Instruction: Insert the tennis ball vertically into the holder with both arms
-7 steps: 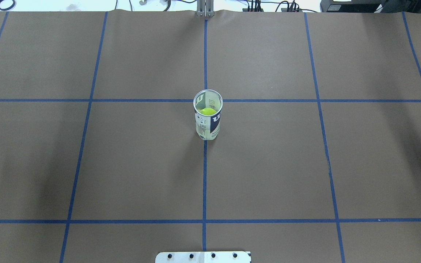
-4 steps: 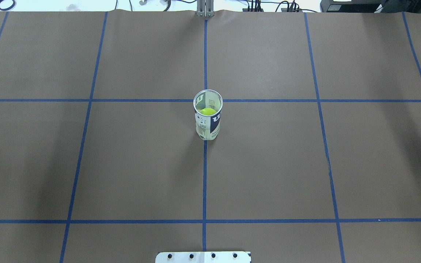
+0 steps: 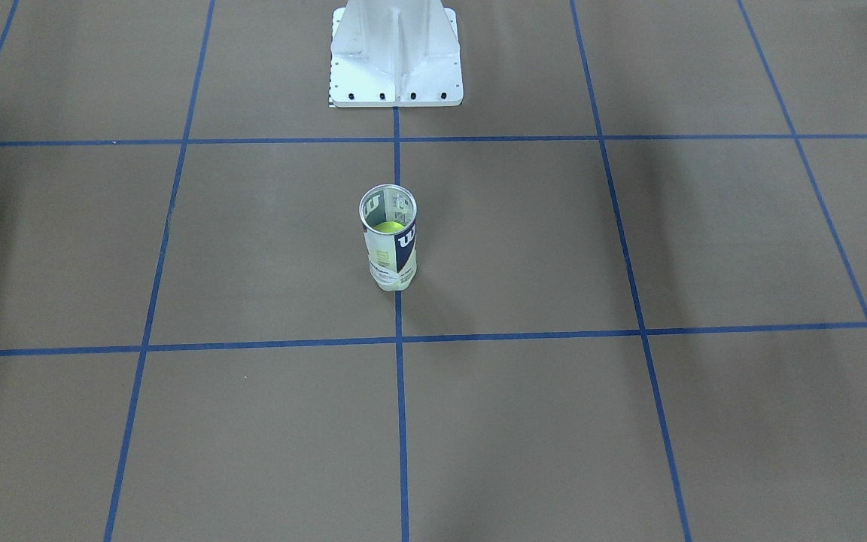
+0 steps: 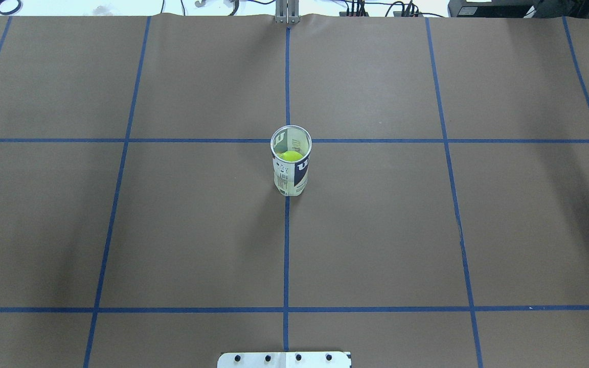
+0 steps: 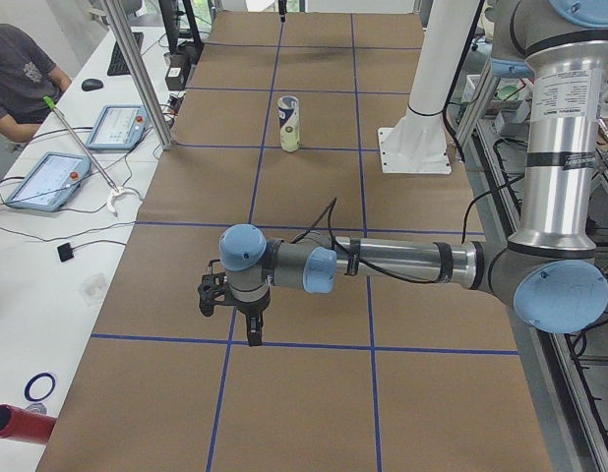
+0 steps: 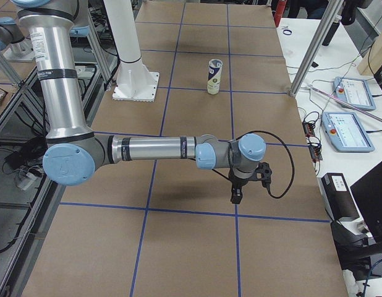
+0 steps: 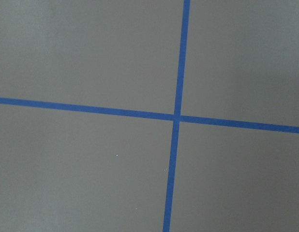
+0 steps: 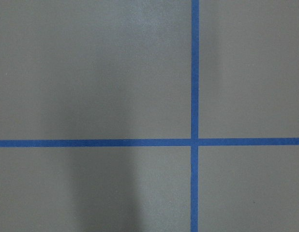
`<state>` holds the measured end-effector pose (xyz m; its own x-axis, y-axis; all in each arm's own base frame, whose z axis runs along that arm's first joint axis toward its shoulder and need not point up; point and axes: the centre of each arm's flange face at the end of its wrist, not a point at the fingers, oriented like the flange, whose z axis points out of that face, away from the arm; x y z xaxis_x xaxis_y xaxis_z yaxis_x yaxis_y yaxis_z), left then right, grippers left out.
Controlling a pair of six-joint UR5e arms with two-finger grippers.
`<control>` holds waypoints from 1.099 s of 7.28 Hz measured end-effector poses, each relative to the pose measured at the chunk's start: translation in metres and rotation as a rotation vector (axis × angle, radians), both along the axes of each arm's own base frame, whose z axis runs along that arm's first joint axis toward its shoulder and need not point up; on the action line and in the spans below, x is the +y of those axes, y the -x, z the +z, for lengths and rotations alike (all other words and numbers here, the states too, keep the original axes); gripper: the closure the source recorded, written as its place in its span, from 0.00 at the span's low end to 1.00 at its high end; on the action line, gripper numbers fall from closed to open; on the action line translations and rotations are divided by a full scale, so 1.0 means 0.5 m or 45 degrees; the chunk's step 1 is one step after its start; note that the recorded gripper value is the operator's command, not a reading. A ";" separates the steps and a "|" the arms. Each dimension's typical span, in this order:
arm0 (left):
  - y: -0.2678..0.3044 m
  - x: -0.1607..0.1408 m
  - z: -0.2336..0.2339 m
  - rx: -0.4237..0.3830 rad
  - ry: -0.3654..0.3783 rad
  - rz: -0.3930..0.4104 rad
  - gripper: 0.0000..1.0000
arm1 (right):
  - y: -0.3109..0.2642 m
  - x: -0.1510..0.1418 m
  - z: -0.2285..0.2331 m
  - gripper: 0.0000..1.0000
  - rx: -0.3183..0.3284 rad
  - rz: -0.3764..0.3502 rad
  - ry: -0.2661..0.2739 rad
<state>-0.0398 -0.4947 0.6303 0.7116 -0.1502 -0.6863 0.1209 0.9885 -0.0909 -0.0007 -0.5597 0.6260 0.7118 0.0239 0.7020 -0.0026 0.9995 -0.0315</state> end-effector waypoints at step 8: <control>-0.001 0.082 0.028 0.038 -0.182 0.109 0.00 | -0.001 0.001 -0.032 0.01 0.014 0.003 -0.039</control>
<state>-0.0395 -0.4538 0.6440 0.6965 0.0107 -0.7175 0.0351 0.9982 0.0489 -0.0001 -0.5594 0.6097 0.7194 0.0046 0.6946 -0.0053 1.0000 -0.0011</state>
